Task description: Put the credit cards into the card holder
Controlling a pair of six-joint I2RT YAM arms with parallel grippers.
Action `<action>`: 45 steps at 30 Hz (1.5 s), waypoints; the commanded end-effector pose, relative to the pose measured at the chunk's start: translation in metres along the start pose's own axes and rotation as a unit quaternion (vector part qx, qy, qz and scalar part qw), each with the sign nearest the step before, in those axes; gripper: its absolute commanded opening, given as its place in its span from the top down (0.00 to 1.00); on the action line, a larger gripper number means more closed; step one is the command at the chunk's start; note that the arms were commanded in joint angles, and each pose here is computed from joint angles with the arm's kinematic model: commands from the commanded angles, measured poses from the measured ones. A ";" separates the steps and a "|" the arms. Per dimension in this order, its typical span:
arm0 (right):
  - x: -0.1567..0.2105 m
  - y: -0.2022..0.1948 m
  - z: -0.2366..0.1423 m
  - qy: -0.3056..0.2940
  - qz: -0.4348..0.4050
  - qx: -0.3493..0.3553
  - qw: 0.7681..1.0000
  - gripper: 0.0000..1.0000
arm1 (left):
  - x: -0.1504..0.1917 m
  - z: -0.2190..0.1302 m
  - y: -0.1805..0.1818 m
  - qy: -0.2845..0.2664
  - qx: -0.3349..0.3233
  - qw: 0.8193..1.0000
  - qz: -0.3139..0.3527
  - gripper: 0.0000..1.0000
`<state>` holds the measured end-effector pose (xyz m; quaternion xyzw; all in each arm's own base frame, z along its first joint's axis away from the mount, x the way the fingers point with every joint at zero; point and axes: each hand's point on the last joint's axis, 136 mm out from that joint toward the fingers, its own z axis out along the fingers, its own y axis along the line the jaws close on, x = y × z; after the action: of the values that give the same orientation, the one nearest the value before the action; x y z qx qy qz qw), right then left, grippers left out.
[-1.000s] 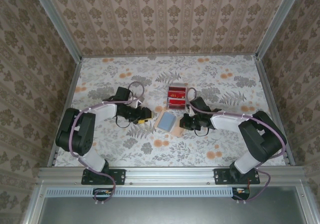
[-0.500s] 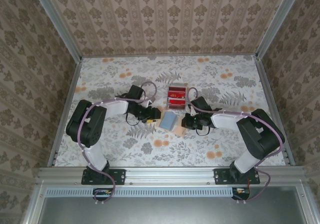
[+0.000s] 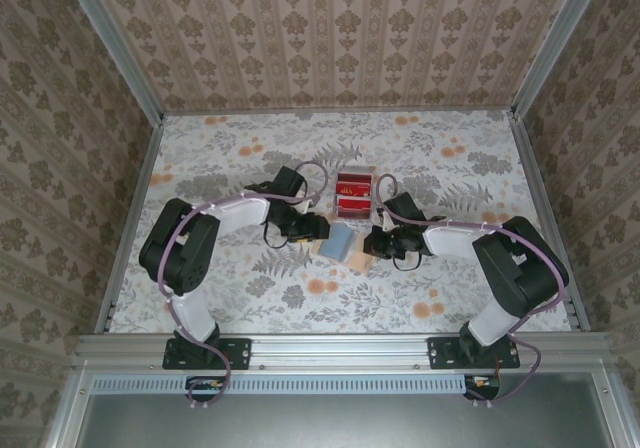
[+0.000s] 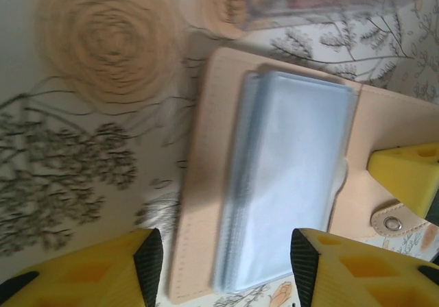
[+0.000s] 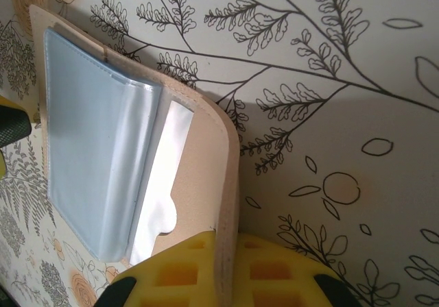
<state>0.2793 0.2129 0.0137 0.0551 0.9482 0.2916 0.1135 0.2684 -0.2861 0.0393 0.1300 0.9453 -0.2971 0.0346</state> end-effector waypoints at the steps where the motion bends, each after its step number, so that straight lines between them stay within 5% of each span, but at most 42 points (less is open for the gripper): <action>1: 0.015 -0.035 0.013 0.011 0.015 0.062 0.998 0.95 | 0.008 0.013 0.004 0.028 -0.025 0.999 0.008 0.45; 12: 0.015 -0.035 0.013 0.011 0.015 0.060 0.998 0.94 | -0.001 -0.003 -0.031 0.003 0.044 0.999 0.010 0.46; 21: 0.016 -0.035 0.012 0.013 0.013 0.061 0.998 0.94 | -0.001 -0.025 0.018 -0.010 -0.114 0.993 0.017 0.44; 29: 0.017 -0.033 0.009 0.009 0.013 0.059 0.998 0.94 | 0.005 0.003 0.014 0.022 -0.120 0.992 0.027 0.44; 45: 0.018 -0.034 0.010 0.009 0.013 0.057 0.998 0.94 | 0.007 0.009 -0.049 0.029 0.066 0.997 -0.005 0.44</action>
<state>0.2787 0.2128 0.0140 0.0530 0.9463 0.2951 0.1207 0.2583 -0.3024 0.0330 0.1321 0.9527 -0.2736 0.0111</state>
